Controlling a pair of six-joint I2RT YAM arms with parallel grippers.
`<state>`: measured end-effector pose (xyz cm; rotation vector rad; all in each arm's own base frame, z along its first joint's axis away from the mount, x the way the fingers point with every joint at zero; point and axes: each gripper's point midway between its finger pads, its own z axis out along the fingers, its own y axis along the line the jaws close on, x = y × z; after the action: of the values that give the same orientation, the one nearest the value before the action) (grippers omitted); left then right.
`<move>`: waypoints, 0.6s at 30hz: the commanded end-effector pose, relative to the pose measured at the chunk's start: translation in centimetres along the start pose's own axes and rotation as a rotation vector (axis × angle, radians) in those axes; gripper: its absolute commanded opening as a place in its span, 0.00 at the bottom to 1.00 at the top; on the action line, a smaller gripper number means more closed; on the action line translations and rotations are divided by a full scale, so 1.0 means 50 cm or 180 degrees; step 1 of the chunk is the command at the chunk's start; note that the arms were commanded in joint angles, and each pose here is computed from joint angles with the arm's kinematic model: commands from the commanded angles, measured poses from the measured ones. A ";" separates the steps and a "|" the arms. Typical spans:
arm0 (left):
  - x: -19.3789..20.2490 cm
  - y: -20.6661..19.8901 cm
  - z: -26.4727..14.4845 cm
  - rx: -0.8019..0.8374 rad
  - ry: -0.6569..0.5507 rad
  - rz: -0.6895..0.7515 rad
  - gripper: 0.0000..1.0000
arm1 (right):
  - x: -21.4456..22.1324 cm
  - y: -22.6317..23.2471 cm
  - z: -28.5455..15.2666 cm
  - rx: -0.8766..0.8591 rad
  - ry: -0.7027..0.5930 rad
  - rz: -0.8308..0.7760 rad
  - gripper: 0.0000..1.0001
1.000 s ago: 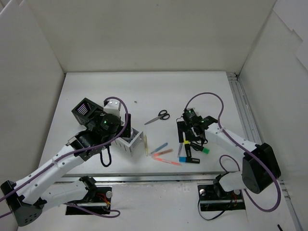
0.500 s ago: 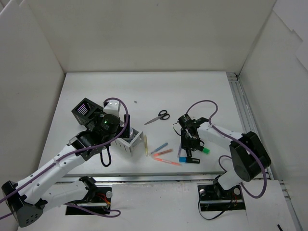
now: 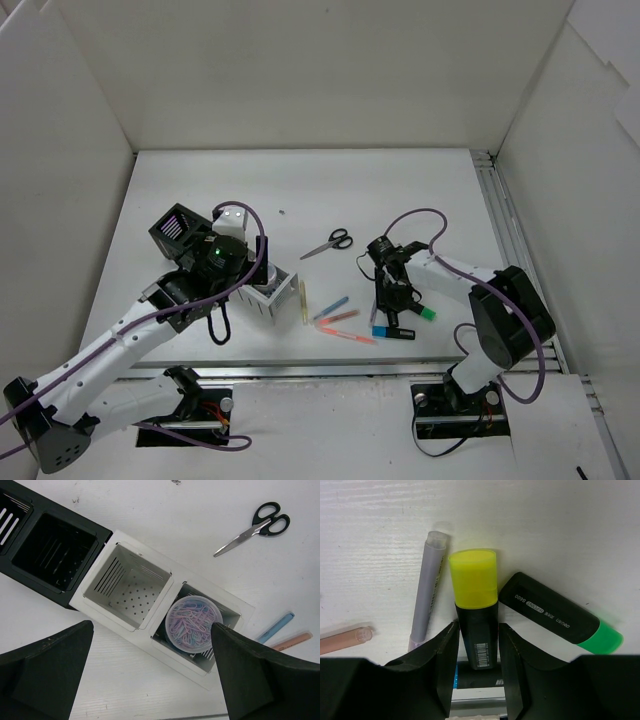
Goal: Sort the stationery into containers
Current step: Pick up the pen from the center of the board.
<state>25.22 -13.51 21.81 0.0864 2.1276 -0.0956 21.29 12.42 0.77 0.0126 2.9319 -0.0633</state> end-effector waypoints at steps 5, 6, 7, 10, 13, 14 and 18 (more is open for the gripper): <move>-0.019 0.016 -0.007 -0.0087 -0.0153 -0.0101 0.99 | 0.000 0.009 -0.007 0.0057 0.0232 -0.0182 0.34; -0.019 0.019 -0.010 -0.0093 -0.0165 -0.0115 1.00 | -0.005 0.009 -0.009 0.0063 0.0230 -0.0177 0.32; -0.019 0.021 -0.011 -0.0096 -0.0170 -0.0118 1.00 | -0.001 0.006 -0.007 0.0090 0.0276 -0.0180 0.29; -0.020 0.031 -0.013 -0.0141 -0.0198 -0.0148 0.99 | -0.003 0.006 -0.007 0.0107 0.0266 -0.0176 0.16; -0.022 0.034 -0.017 -0.0147 -0.0210 -0.0154 1.00 | -0.011 0.011 -0.011 0.0064 0.0217 -0.0215 0.05; -0.024 0.035 -0.020 -0.0146 -0.0223 -0.0166 0.99 | -0.018 0.018 -0.015 0.0012 0.0186 -0.0227 0.02; -0.027 0.046 -0.024 -0.0202 -0.0252 -0.0219 1.00 | -0.074 0.046 -0.065 -0.0140 -0.0216 -0.0293 0.00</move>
<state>24.66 -11.73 21.84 0.0423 2.1067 -0.0652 22.12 13.49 1.14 -0.0905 2.9762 -0.0728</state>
